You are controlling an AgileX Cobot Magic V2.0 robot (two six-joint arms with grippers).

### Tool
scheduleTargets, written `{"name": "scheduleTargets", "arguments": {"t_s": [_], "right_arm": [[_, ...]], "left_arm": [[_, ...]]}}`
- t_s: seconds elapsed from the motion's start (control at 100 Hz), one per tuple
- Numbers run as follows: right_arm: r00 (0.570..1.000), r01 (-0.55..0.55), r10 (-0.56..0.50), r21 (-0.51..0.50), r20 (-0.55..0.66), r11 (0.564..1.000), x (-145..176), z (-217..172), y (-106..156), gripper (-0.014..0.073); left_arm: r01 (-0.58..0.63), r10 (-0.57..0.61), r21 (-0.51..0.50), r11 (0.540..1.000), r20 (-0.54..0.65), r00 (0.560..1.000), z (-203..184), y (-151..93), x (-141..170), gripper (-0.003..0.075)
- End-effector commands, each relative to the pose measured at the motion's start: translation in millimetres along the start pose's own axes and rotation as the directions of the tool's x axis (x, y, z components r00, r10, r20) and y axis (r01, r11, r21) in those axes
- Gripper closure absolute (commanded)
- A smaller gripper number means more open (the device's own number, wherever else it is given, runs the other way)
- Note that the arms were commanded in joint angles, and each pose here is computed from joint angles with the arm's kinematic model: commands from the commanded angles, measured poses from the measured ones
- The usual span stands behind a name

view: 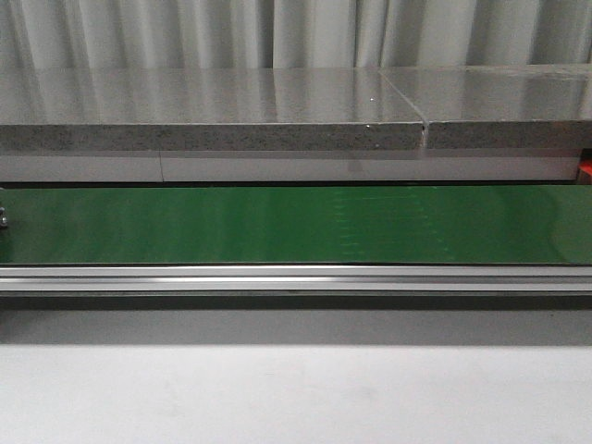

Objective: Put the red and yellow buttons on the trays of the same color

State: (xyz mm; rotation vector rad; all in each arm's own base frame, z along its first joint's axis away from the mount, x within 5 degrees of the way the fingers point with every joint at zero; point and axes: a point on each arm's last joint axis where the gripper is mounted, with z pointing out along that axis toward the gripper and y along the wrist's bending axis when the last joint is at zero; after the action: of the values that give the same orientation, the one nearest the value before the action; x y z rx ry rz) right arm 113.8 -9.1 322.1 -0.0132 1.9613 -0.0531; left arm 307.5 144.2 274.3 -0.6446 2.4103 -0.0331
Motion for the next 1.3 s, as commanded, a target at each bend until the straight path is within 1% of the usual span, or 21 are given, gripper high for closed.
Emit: {"name": "scheduleTargets", "arguments": {"t_s": [0.0,0.15,0.27,0.59,0.82,1.04,1.08,1.15,1.29], "right_arm": [[0.996,0.004,-0.006,0.028,0.089,1.000,-13.7,-4.4,-2.6,0.0663],[0.996,0.004,-0.006,0.028,0.089,1.000,-13.7,-4.4,-2.6,0.0663],[0.996,0.004,-0.006,0.028,0.089,1.000,-13.7,-4.4,-2.6,0.0663],[0.996,0.004,-0.006,0.028,0.089,1.000,-13.7,-4.4,-2.6,0.0663],[0.996,0.004,-0.006,0.028,0.089,1.000,-13.7,-4.4,-2.6,0.0663],[0.996,0.004,-0.006,0.028,0.089,1.000,-13.7,-4.4,-2.6,0.0663],[0.996,0.004,-0.006,0.028,0.089,1.000,-13.7,-4.4,-2.6,0.0663],[0.996,0.004,-0.006,0.028,0.089,1.000,-13.7,-4.4,-2.6,0.0663],[0.996,0.004,-0.006,0.028,0.089,1.000,-13.7,-4.4,-2.6,0.0663]], "left_arm": [[0.026,-0.025,0.000,1.000,0.104,0.994,0.4,1.1,-16.7,0.0152],[0.037,-0.037,-0.009,0.999,0.062,0.997,26.5,7.0,-20.5,0.0153],[0.027,-0.026,-0.018,0.999,0.044,0.999,40.3,9.2,-26.5,0.0153],[0.011,-0.009,-0.027,1.000,0.045,0.999,60.5,11.8,-43.1,0.0153],[0.007,-0.007,-0.037,0.999,-0.014,1.000,84.9,16.7,-37.5,0.0153],[0.001,-0.002,-0.049,0.999,-0.019,1.000,98.3,20.2,-34.5,0.0158],[0.001,-0.002,-0.050,0.999,-0.018,1.000,99.2,20.4,-34.4,0.0171],[-0.006,0.005,-0.054,0.999,-0.011,1.000,99.2,20.8,-35.1,0.0234],[-0.010,0.010,-0.057,0.998,-0.005,1.000,98.9,21.0,-36.0,0.0433]]}}
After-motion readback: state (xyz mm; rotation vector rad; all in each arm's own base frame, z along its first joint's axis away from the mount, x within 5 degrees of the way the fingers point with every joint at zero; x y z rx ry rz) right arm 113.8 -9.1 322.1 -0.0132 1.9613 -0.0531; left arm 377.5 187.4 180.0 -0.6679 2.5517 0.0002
